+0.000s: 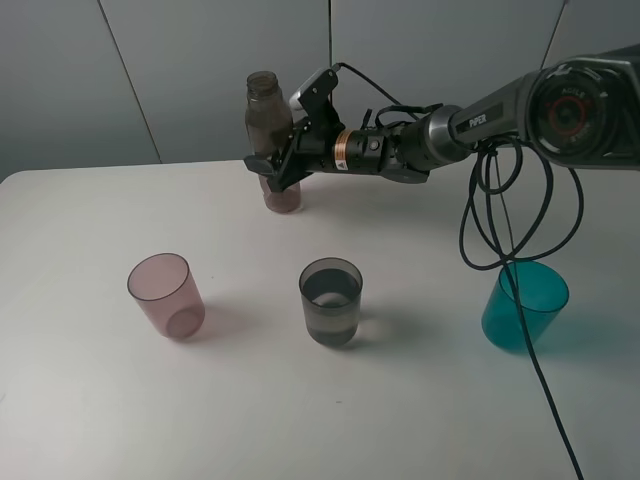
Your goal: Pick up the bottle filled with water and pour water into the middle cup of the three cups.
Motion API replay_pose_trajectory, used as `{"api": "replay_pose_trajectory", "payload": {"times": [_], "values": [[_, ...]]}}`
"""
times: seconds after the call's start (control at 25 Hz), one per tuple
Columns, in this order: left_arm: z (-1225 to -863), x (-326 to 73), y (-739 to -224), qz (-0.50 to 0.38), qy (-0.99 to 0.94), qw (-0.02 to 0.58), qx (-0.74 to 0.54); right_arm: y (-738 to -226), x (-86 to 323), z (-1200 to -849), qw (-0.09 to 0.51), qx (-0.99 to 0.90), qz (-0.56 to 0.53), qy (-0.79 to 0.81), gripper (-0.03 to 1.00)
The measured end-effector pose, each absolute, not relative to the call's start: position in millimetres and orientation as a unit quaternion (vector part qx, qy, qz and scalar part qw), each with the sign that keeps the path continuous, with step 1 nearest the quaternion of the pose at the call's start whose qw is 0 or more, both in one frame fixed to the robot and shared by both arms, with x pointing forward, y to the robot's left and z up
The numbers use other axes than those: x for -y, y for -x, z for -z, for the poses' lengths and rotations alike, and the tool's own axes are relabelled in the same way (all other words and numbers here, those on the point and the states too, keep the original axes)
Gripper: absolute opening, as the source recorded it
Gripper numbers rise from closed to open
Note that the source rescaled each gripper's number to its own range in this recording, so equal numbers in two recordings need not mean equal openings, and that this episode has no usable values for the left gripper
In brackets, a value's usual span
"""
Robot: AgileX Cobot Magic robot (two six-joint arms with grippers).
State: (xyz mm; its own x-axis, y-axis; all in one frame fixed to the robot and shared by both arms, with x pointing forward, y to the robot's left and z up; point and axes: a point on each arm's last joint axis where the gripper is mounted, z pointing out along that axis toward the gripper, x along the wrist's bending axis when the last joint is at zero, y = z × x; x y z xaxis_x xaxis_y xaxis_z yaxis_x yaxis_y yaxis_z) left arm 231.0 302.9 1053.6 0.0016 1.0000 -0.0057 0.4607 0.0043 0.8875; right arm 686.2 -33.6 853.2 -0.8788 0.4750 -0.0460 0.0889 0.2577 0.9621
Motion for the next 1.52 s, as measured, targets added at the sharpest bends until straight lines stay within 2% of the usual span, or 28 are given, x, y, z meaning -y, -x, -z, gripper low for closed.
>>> {"api": "replay_pose_trajectory", "payload": {"times": [0.56, 0.6, 0.64, 0.76, 0.8, 0.88, 1.52], "values": [[-1053.6, -302.9, -231.0, -0.365, -0.604, 0.369, -0.605, -687.1, 34.6, -851.7, 0.164, -0.778, -0.575, -0.195, 0.02], [-1053.6, -302.9, -231.0, -0.365, -0.604, 0.369, -0.605, -687.1, 34.6, -851.7, 0.161, -0.777, -0.576, -0.198, 0.10], [-1053.6, -302.9, -231.0, -0.365, -0.604, 0.369, -0.605, -687.1, 34.6, -851.7, 0.157, -0.776, -0.577, -0.203, 0.24], [-1053.6, -302.9, -231.0, -0.365, -0.604, 0.369, -0.605, -687.1, 34.6, -852.6, 0.145, -0.771, -0.580, -0.220, 0.81], [-1053.6, -302.9, -231.0, -0.365, -0.604, 0.369, -0.605, -687.1, 34.5, -852.7, 0.142, -0.769, -0.582, -0.222, 0.90], [-1053.6, -302.9, -231.0, -0.365, -0.604, 0.369, -0.605, -687.1, 34.5, -852.7, 0.139, -0.768, -0.582, -0.226, 0.98], [-1053.6, -302.9, -231.0, -0.365, -0.604, 0.369, -0.605, -690.8, 37.7, -860.7, 0.149, -0.772, -0.564, -0.253, 1.00]]}}
